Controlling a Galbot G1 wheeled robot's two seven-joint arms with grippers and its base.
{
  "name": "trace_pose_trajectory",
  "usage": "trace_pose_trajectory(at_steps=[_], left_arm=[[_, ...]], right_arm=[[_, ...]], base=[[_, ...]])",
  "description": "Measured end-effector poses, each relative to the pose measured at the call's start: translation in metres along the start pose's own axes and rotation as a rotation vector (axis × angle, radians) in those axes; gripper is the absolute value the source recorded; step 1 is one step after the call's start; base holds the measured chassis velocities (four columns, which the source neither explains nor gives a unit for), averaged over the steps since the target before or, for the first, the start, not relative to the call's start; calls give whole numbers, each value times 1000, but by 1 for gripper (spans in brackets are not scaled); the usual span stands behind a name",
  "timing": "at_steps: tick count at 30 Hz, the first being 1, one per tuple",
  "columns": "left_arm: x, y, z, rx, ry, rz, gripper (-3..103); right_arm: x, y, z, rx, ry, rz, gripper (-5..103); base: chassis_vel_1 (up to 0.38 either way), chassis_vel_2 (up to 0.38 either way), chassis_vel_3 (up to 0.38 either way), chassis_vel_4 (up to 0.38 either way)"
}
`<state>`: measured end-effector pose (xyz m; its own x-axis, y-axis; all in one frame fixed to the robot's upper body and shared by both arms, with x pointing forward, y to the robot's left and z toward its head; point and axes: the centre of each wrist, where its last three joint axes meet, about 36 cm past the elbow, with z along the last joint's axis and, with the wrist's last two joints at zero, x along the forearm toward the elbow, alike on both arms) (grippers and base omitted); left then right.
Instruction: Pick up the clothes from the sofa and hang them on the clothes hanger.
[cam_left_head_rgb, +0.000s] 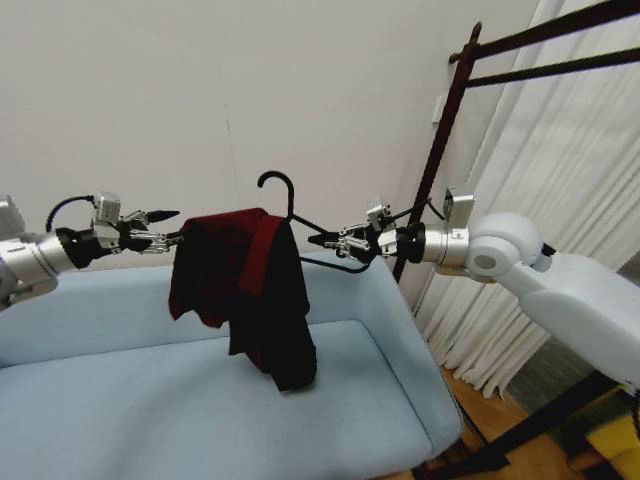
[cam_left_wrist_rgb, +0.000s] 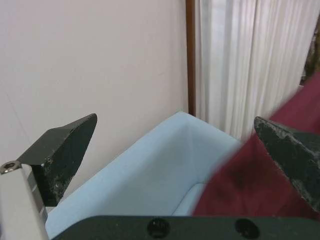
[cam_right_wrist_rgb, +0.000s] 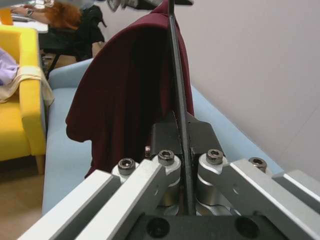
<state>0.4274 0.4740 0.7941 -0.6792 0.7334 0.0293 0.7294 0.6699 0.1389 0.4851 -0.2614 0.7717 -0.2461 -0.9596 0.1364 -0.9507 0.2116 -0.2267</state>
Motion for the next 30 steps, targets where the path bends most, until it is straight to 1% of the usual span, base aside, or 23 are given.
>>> trace_pose_trajectory(at_steps=[2,6,7,9,11,13,16,19,22,23,27,30], left_arm=[[0,4,-7,-3,26,34,100],[-4,2,-9,-2,40,69,100],[-8,-4,-8,10,42,100,100],[-13,-11,-6,17,40,128,100],[-14,-14,-5,19,37,136,100],[-17,-20,-2,34,22,162,100],[-17,-20,0,40,24,184,100],[-17,-15,5,53,50,212,100],[-18,-16,7,58,56,232,100],[-19,-17,8,59,61,249,100],[-20,-19,6,58,55,237,100],[-18,-18,4,64,33,196,100]], right_arm=[[-8,1,-3,7,1,-18,2],[-14,0,-5,8,2,-18,2],[-16,-1,-5,6,5,-15,2],[-18,-1,-6,5,4,-7,2],[-19,-1,-6,3,3,-2,2],[-22,0,-8,-8,-5,3,2],[-22,0,-10,-11,-9,3,2],[-22,0,-12,-13,-10,2,2],[-21,-2,-12,-14,-10,7,2],[-20,-4,-12,-17,-10,14,2],[-22,-4,-12,-20,-13,39,2],[-26,-4,-11,-24,-20,50,2]], base=[[0,0,0,0],[0,0,0,0],[0,0,0,0],[0,0,0,0],[0,0,0,0],[0,0,0,0],[0,0,0,0],[0,0,0,0],[0,0,0,0],[0,0,0,0],[0,0,0,0],[0,0,0,0]])
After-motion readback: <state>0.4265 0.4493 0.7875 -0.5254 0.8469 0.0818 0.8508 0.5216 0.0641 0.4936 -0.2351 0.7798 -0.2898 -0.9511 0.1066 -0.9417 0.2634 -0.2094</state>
